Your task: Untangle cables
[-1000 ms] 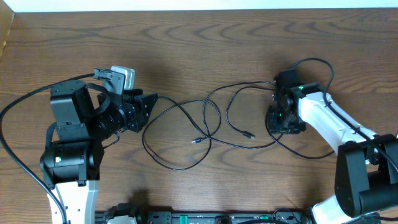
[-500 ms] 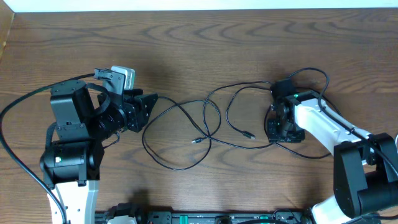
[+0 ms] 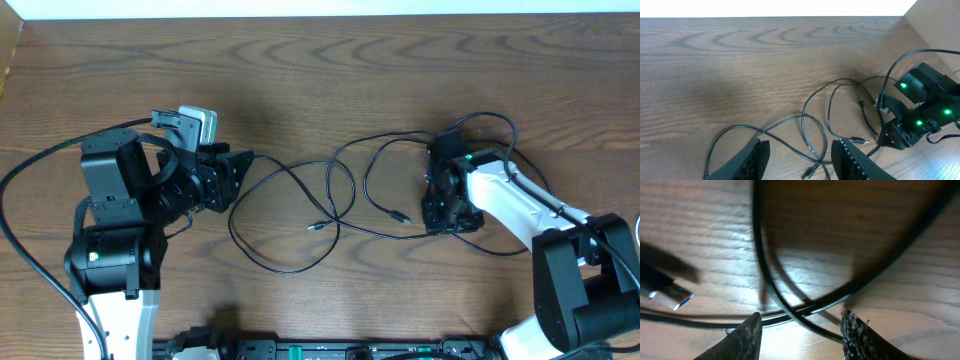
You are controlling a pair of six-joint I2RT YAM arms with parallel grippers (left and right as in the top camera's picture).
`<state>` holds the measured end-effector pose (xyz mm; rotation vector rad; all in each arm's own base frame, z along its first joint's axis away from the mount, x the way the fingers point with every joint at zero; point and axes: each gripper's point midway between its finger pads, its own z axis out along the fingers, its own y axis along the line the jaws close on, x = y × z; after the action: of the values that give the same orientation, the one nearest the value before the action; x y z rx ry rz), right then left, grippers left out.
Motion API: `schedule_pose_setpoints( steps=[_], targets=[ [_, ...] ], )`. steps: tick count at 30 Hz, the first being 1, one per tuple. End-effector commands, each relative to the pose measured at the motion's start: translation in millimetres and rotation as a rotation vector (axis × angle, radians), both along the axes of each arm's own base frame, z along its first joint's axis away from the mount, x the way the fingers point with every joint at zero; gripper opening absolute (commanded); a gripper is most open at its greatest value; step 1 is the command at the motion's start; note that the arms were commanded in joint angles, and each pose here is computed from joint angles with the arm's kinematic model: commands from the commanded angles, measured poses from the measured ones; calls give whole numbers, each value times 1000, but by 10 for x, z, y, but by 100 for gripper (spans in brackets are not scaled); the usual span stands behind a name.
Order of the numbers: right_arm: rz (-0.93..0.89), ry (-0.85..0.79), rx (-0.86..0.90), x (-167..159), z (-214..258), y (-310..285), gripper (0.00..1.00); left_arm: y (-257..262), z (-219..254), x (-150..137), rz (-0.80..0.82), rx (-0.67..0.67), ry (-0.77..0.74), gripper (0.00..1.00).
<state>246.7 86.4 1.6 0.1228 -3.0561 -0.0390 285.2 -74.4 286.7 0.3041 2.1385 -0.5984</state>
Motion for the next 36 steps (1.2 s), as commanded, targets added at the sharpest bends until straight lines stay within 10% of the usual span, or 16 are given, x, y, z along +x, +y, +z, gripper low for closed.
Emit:
schedule_pose_setpoints(
  steps=[1, 7, 36],
  targets=[
    [35, 30, 10, -77, -37, 30, 48, -15, 43, -19, -14, 5, -20, 46],
    [35, 15, 15, -40, -40, 42, 1, -16, 42, -22, -14, 4, -19, 46],
    [-117, -445, 59, 1482, 876, -242, 1, -16, 30, -31, -14, 4, -12, 46]
  ],
)
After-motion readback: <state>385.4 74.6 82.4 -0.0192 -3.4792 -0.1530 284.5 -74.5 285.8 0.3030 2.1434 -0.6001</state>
